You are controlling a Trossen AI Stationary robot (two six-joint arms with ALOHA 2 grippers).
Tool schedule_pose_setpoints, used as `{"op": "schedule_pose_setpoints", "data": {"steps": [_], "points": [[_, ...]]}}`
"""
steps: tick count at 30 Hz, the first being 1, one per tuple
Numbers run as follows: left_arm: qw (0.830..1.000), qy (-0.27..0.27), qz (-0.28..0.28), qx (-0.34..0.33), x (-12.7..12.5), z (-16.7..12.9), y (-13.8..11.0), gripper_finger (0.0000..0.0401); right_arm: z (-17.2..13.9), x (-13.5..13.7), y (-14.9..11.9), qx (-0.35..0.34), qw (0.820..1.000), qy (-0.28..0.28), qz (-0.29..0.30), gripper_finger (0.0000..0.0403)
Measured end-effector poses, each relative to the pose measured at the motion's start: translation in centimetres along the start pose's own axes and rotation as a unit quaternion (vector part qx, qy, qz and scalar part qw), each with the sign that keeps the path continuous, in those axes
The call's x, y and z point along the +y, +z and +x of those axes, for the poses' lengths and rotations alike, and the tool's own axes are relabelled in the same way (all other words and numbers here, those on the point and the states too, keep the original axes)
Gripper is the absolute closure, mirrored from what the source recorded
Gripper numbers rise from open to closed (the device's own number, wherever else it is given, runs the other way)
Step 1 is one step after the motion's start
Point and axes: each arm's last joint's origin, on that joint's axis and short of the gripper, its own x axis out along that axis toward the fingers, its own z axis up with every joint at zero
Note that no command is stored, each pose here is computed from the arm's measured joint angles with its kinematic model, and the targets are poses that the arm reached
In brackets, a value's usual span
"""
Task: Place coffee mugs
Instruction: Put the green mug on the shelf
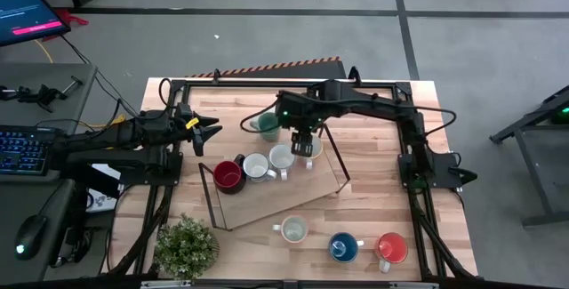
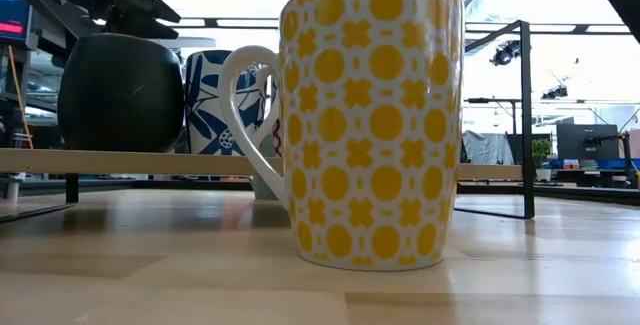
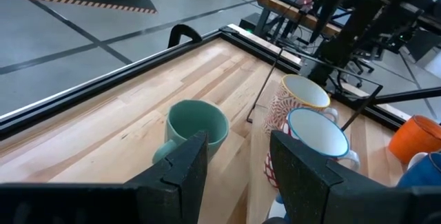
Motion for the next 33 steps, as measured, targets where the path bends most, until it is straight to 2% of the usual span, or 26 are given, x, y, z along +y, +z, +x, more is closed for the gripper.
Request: {"op": "schedule_pose_setpoints", "data": {"steps": [14,20,22,28,33], "points": [[1.0,0.001,0.0,0.0,0.0,0.0,0.0,0.0254,-0.1,-0.8,0.3,-0.016,1.0,-0.005,-0.005,0.0225],[1.0,0.001,0.0,0.0,0.0,0.0,0.0,0.0254,-0.1,-1.2,1.0,-0.054,0.997,-0.009,0.06,0.0224],[1.0,0.001,0.001,0.0,0.0,0.0,0.0,0.0254,-0.1,-1.2,1.2,-0.065,0.996,-0.012,0.063,0.0224],[1.0,-0.002,0.031,0.001,0.0,0.0,0.0,0.0254,-1.7,-0.5,1.6,-0.113,0.992,-0.028,0.044,0.0224],[1.0,-0.002,0.031,0.001,0.0,0.0,0.0,0.0254,-4.6,-0.1,0.4,-0.136,0.989,-0.053,-0.018,0.0224]]}}
